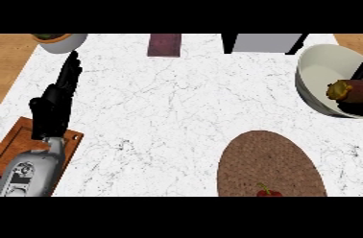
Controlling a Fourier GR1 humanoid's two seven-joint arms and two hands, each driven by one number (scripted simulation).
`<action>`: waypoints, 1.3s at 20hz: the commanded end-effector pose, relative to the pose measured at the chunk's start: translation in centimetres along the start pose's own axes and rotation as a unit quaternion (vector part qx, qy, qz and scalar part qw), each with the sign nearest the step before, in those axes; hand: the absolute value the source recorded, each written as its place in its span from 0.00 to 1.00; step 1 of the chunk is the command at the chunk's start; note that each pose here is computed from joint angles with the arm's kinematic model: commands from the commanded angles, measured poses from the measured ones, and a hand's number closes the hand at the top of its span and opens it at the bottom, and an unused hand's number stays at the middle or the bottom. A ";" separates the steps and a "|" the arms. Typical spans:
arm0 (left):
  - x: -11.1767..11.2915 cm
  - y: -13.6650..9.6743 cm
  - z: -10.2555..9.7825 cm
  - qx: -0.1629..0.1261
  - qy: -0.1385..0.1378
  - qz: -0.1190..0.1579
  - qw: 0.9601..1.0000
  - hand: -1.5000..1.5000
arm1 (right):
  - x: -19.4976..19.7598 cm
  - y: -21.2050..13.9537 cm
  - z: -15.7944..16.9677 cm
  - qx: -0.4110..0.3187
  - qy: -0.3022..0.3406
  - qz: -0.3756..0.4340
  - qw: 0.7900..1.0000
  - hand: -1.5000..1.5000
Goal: Pick the sweet potato from the placemat and place it in the bowl
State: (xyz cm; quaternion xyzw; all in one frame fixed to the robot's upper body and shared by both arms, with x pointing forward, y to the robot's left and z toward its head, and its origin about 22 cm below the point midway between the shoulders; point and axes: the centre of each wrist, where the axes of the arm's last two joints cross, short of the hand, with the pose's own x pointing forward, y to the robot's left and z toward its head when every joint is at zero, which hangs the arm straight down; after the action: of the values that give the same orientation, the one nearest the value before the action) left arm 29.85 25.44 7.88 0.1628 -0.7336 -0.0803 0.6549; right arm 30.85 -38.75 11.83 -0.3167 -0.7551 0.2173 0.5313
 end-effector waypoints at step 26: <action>1.2 -1.9 1.0 -0.023 -0.016 0.006 1.000 0.50 | -9.5 1.6 -3.9 -0.014 0.044 -0.100 0.994 0.00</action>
State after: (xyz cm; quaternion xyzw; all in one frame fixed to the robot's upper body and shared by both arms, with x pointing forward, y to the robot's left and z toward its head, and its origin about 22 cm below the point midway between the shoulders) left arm 29.79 24.04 8.54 0.1473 -0.7433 -0.0932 0.6459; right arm 37.10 -44.23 5.95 -0.2837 -0.7446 0.1691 0.5801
